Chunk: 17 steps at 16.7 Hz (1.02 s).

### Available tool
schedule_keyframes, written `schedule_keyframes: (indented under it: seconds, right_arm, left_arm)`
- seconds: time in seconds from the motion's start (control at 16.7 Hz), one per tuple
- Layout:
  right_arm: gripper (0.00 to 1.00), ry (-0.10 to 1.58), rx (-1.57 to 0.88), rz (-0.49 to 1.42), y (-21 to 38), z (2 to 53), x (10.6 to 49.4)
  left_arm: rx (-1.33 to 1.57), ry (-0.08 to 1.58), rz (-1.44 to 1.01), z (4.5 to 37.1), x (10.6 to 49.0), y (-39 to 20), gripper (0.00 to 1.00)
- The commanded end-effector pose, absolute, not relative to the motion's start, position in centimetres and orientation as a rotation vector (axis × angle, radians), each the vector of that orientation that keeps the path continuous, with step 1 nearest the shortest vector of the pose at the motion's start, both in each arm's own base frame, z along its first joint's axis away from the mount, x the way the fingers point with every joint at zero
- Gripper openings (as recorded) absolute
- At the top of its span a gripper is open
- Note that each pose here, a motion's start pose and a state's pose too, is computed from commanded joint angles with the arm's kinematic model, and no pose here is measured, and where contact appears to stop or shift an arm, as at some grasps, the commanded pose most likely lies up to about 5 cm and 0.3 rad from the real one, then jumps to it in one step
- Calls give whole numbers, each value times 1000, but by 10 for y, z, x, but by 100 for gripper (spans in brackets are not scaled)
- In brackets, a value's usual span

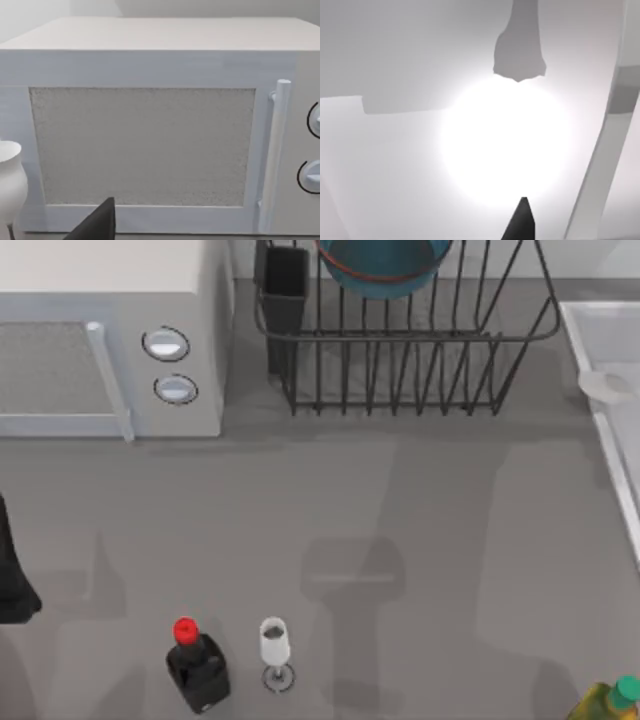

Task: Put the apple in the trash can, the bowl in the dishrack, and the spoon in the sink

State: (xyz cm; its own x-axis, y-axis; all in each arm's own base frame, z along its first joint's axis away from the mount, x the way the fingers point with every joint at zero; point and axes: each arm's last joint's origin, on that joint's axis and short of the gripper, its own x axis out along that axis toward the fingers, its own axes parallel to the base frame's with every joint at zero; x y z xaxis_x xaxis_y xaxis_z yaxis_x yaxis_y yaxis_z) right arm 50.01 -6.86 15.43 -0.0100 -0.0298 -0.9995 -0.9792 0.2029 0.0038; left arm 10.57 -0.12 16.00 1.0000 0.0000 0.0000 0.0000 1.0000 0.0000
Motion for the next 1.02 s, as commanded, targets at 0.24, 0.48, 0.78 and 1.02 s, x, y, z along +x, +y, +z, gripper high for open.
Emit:
schedule_keyframes:
  seconds: [0.24, 0.48, 0.78, 1.02]
  right_arm:
    - [38, 1326, -1076, 1047, -69, 154, 500]
    - [68, 1326, -1076, 1047, -69, 154, 500]
    - [100, 1326, -1076, 1047, -69, 154, 500]
    - [100, 1326, -1076, 1047, -69, 154, 500]
  left_arm:
    - [0, 0, 0, 160, 106, -1, 100]
    - [0, 0, 0, 160, 106, -1, 100]
    - [0, 0, 0, 160, 106, -1, 100]
    - [0, 0, 0, 160, 106, -1, 100]
